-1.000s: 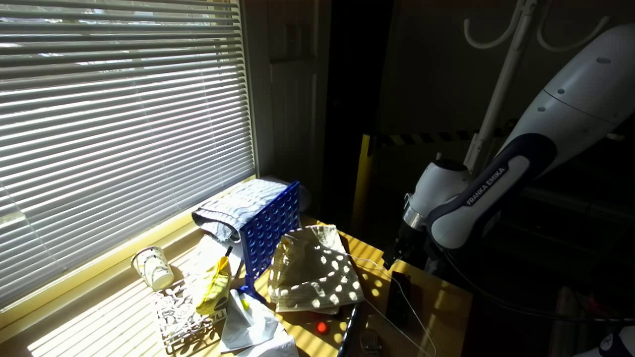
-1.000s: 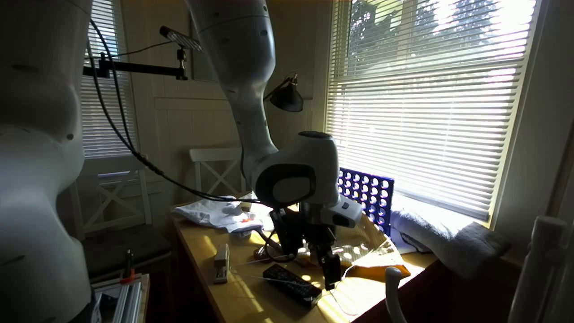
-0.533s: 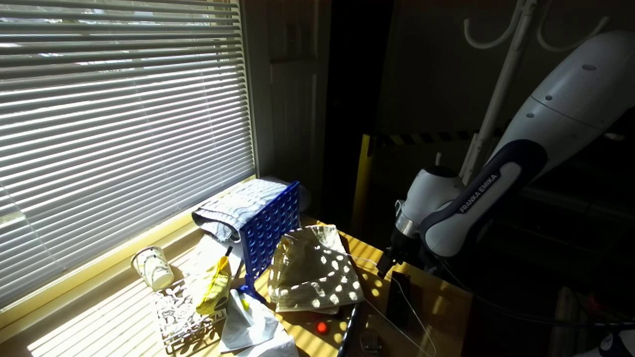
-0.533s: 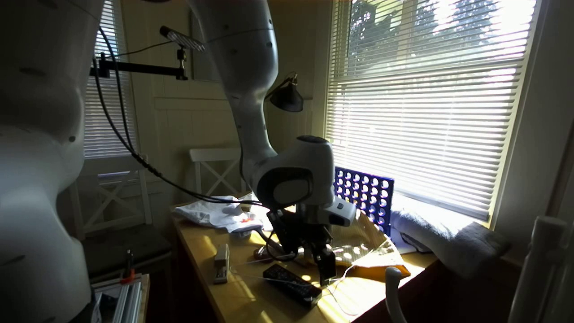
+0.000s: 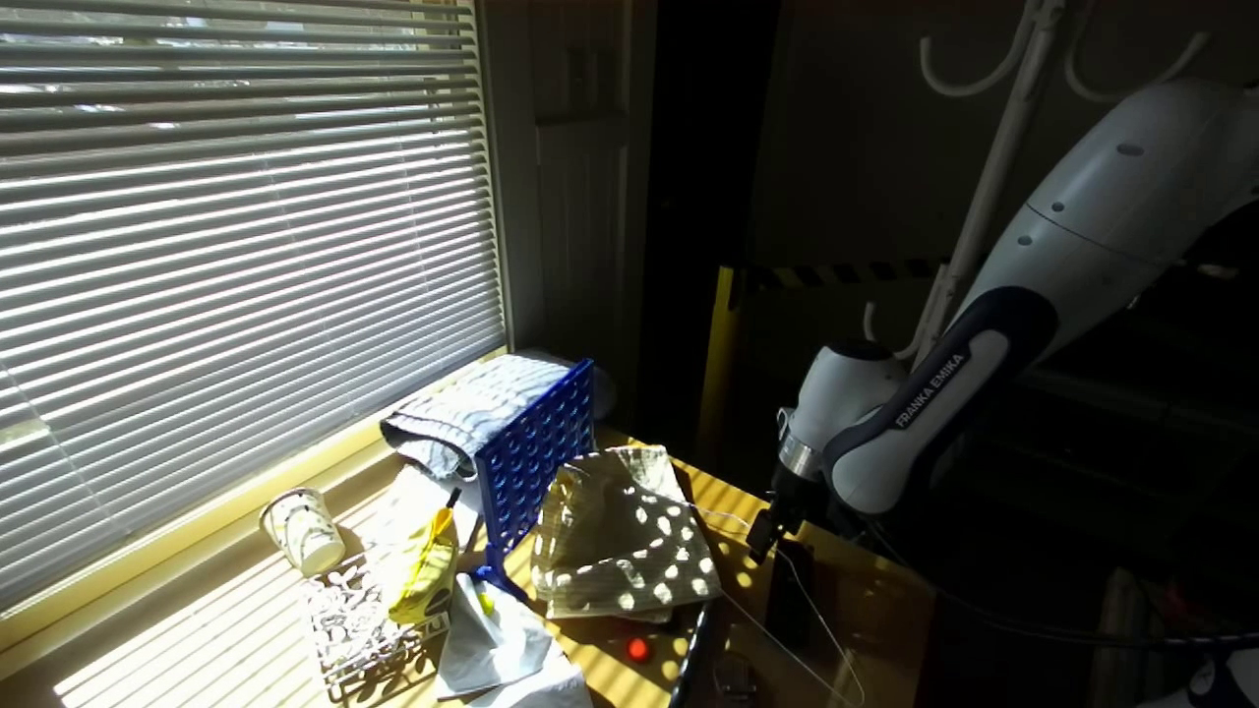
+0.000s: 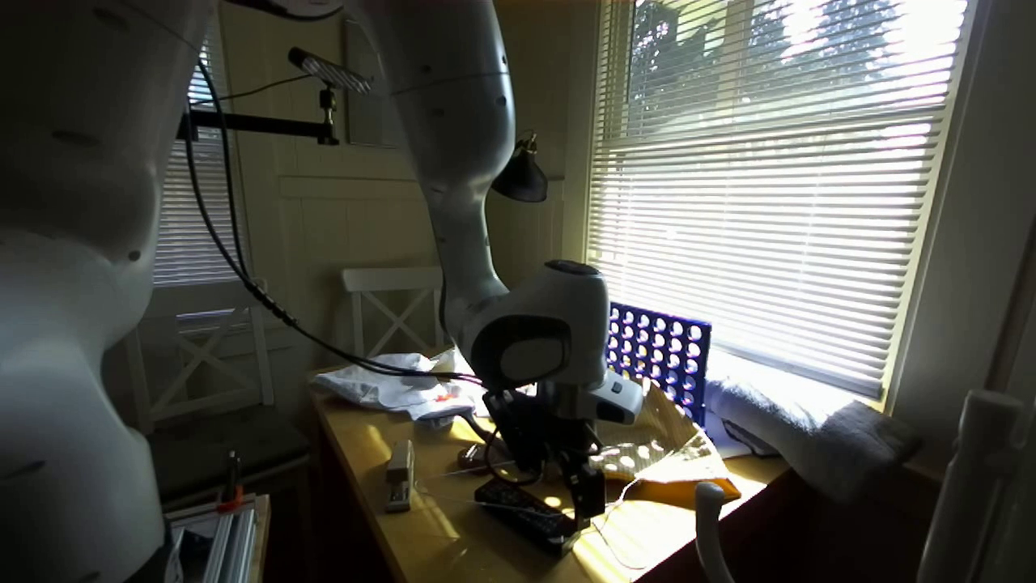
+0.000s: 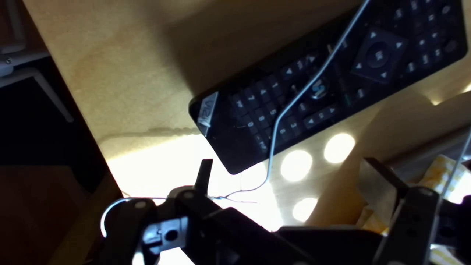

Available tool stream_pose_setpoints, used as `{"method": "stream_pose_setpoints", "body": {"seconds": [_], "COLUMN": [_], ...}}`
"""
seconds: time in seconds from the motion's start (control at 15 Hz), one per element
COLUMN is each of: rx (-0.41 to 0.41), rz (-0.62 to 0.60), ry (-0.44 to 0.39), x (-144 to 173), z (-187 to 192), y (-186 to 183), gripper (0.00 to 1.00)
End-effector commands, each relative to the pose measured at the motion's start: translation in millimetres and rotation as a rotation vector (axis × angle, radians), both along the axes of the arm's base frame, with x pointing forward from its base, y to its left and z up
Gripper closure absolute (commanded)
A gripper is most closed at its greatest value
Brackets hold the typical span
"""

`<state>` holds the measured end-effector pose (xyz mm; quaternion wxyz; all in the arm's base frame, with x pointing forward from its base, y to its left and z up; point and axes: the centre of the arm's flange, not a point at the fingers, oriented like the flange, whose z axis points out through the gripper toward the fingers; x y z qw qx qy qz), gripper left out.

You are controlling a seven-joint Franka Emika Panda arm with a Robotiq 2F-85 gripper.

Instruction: Put the hanger on the stand

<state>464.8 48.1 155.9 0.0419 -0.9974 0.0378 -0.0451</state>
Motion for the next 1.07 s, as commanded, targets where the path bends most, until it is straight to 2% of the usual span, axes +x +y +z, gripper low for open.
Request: {"method": "stream_pose_setpoints", "body": {"seconds": [0.0, 0.4, 1.0], "rx": [-0.005, -0.01, 0.015], "rz": [0.018, 0.014, 0.007], "ry": [0.035, 0.055, -0.006], "x": [11.3, 18.6, 34.7], "z": [-11.8, -20.4, -15.0], "y": [-12.3, -20.6, -14.5], "gripper": [0.0, 0.0, 0.0]}}
